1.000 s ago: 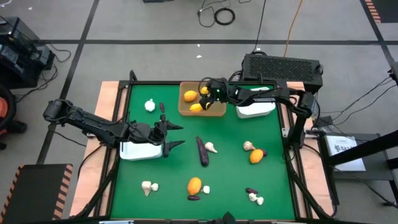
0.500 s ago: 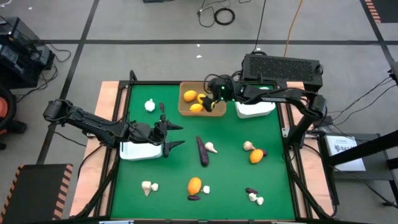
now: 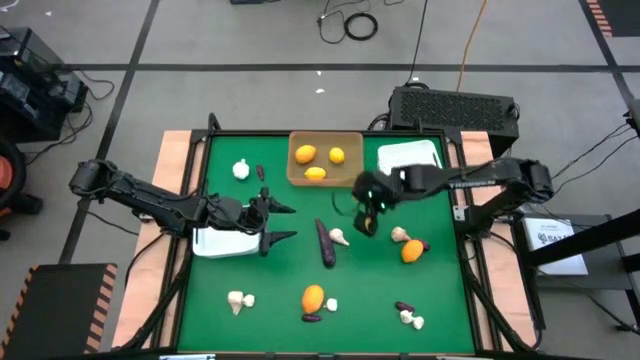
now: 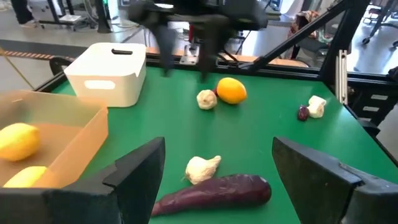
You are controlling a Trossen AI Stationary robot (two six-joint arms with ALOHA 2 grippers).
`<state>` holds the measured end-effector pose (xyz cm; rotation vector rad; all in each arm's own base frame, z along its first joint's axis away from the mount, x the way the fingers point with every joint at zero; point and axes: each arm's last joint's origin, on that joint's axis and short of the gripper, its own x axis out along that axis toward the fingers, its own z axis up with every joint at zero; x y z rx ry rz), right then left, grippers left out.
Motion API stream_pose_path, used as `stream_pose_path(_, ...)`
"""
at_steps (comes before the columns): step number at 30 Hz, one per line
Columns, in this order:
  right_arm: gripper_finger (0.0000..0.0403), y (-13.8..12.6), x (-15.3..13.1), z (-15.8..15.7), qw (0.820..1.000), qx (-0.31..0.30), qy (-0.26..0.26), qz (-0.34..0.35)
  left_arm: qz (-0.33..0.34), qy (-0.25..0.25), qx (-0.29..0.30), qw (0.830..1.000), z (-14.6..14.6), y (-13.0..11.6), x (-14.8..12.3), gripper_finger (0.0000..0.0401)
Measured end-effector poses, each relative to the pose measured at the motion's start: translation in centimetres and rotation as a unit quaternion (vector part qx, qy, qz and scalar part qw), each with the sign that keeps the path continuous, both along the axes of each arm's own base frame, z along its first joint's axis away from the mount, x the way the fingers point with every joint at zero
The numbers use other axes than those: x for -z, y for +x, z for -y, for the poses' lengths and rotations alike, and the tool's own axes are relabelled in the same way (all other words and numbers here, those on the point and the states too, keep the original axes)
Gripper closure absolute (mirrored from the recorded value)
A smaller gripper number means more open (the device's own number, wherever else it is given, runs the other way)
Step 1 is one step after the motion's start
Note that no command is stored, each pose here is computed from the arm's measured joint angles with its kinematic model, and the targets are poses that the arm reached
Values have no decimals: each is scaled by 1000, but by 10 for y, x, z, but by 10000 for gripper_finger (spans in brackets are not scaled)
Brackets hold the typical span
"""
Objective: Sort produce into baskets
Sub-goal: Put the lemon into the yellow bin
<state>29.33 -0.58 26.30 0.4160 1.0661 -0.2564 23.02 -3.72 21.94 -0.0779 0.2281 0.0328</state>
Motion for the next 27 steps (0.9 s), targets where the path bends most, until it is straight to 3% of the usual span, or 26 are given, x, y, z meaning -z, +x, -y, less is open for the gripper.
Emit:
stream_pose_path(8, 120, -27, 8, -59, 992, -25, 16, -120, 0, -1, 0, 1000, 0, 0, 0, 98)
stream_pose_path(15, 120, -49, 10, -90, 974, -127, -20, -184, 0, -1, 0, 1000, 0, 0, 0, 98)
stream_pose_path(27, 120, -77, 48, -104, 912, -310, -78, -257, 0, 0, 0, 1000, 0, 0, 0, 98)
